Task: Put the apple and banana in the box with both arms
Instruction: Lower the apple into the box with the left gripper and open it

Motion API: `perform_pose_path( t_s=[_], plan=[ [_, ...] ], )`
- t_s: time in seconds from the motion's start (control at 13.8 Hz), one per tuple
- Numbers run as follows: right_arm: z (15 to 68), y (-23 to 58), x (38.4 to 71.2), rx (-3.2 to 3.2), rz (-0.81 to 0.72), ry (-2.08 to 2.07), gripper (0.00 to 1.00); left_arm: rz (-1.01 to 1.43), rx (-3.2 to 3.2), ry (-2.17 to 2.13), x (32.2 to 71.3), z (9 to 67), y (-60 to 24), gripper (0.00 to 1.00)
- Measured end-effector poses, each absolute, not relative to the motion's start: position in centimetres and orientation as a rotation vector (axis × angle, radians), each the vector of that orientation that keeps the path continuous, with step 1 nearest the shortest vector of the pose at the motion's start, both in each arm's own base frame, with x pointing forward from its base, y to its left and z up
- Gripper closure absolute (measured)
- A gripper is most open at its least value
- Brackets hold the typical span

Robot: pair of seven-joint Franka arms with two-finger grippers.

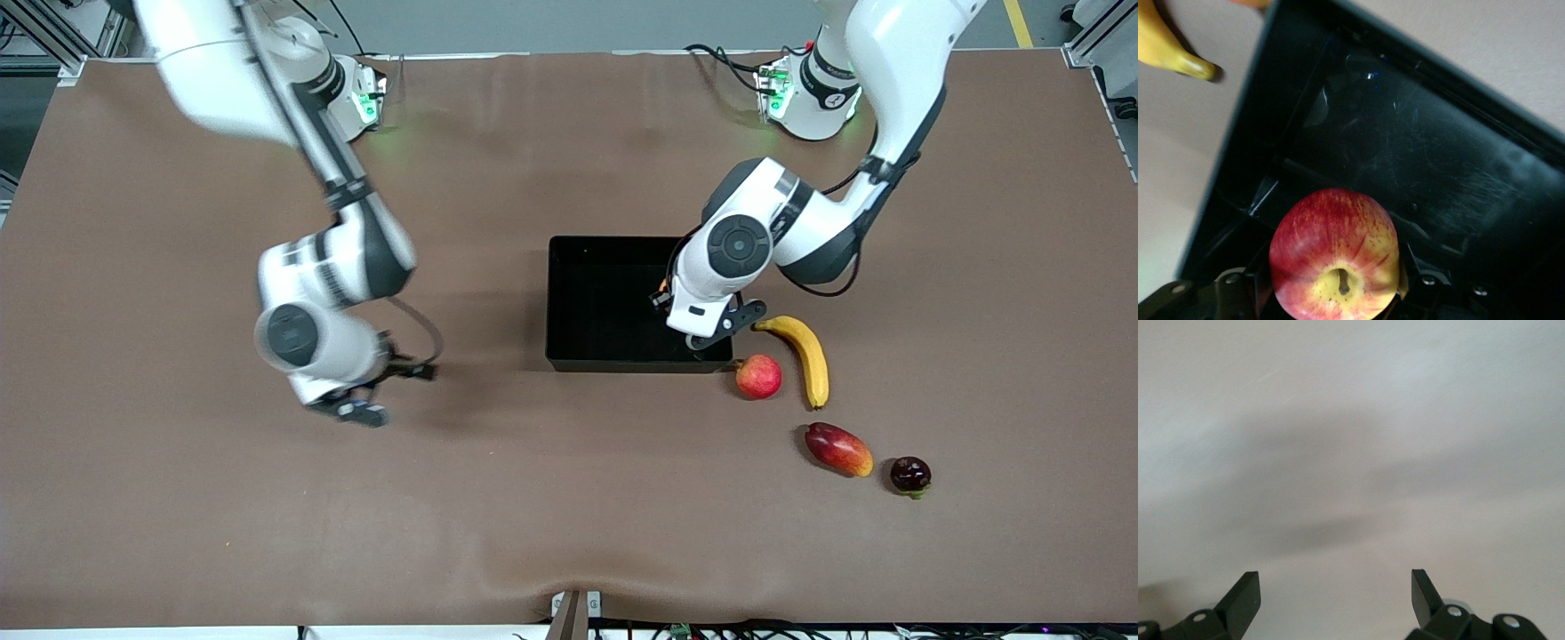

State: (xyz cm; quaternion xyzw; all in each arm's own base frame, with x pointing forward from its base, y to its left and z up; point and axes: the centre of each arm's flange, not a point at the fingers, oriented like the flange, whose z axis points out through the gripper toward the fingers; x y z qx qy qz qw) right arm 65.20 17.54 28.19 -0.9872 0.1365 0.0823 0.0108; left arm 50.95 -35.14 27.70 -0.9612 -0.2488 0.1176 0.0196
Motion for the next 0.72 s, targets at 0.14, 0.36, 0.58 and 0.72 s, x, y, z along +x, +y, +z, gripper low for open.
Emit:
perform_pose_path(
  t_s=[0.14,0.36,0.58,0.72],
  plan=[
    [28.2,11.5,66.6,-3.068,0.246,0.456,0.00,0.379,-2.966,-0.762,50.0,25.3,-35.7,0.26],
    [28.2,1.8,68.1,-3.051,0.156,0.466,0.00,0.347,-2.903,-0.749,48.9,22.1,-36.2,0.26],
    [27.5,-3.5,68.1,-3.047,0.124,0.447,0.00,0.364,-2.883,-0.758,48.8,20.4,-35.9,0.25],
    [27.3,-4.3,68.0,-3.052,0.125,0.379,0.00,0.321,-2.887,-0.743,49.4,20.7,-35.6,0.21]
  ],
)
